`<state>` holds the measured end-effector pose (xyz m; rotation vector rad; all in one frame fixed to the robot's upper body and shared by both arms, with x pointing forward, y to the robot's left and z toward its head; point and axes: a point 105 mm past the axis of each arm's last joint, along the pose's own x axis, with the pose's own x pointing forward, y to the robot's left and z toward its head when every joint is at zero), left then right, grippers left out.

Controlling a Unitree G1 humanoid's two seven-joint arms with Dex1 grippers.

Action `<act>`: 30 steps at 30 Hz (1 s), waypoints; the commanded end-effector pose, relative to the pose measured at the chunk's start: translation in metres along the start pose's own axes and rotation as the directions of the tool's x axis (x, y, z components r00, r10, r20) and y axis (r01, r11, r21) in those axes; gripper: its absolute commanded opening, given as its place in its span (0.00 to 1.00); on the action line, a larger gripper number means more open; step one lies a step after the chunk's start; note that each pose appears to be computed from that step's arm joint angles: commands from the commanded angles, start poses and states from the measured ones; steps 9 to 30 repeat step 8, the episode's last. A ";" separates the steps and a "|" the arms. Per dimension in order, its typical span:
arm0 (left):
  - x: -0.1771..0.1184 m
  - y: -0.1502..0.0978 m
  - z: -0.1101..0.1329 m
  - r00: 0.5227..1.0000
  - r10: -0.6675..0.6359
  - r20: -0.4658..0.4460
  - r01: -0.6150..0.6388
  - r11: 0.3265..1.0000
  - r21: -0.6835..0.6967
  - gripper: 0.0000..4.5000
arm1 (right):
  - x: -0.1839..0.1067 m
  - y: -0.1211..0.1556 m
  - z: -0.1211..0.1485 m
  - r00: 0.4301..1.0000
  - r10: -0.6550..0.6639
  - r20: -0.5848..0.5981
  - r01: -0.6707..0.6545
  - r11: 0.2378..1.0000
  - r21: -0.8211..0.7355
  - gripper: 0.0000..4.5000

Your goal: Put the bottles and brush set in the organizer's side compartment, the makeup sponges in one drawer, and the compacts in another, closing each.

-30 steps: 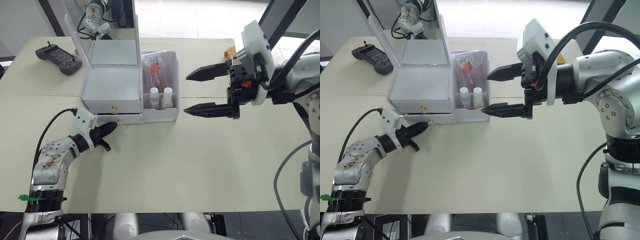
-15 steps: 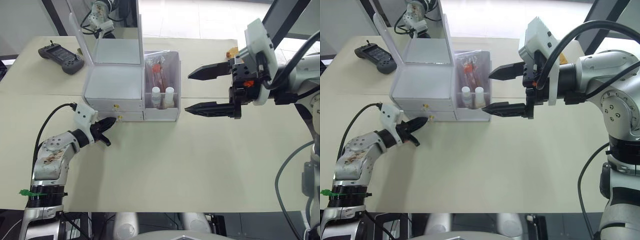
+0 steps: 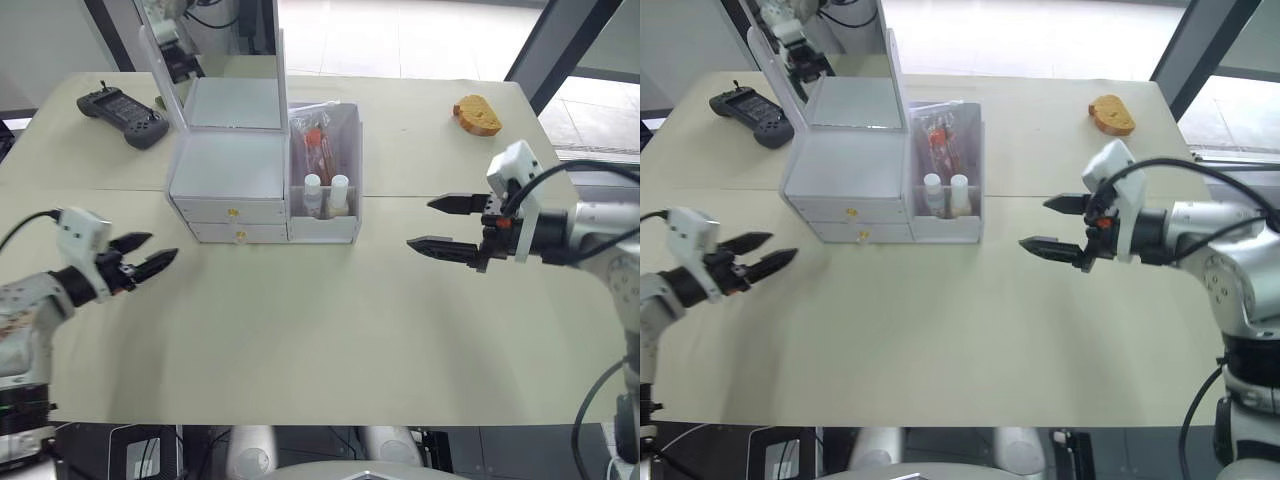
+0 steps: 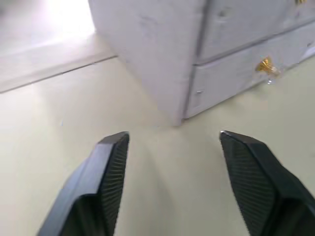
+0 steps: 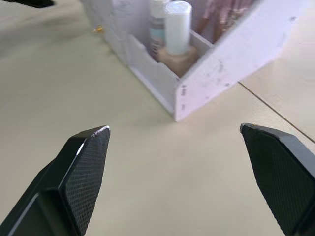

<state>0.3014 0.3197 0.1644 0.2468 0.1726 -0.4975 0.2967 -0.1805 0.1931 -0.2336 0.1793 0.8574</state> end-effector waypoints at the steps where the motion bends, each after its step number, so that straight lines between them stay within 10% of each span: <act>1: -0.011 0.023 0.015 0.997 0.070 0.006 -0.071 0.993 0.095 1.00 | -0.025 -0.021 0.002 0.962 -0.232 0.140 0.239 0.970 -0.032 1.00; 8: 0.004 0.032 0.010 0.996 0.068 -0.060 -0.063 0.994 0.084 1.00 | -0.065 -0.040 -0.030 0.811 -0.531 0.246 0.548 0.837 -0.001 1.00; 30: 0.004 0.032 0.010 0.996 0.068 -0.060 -0.063 0.994 0.084 1.00 | -0.065 -0.040 -0.030 0.811 -0.531 0.246 0.548 0.837 -0.001 1.00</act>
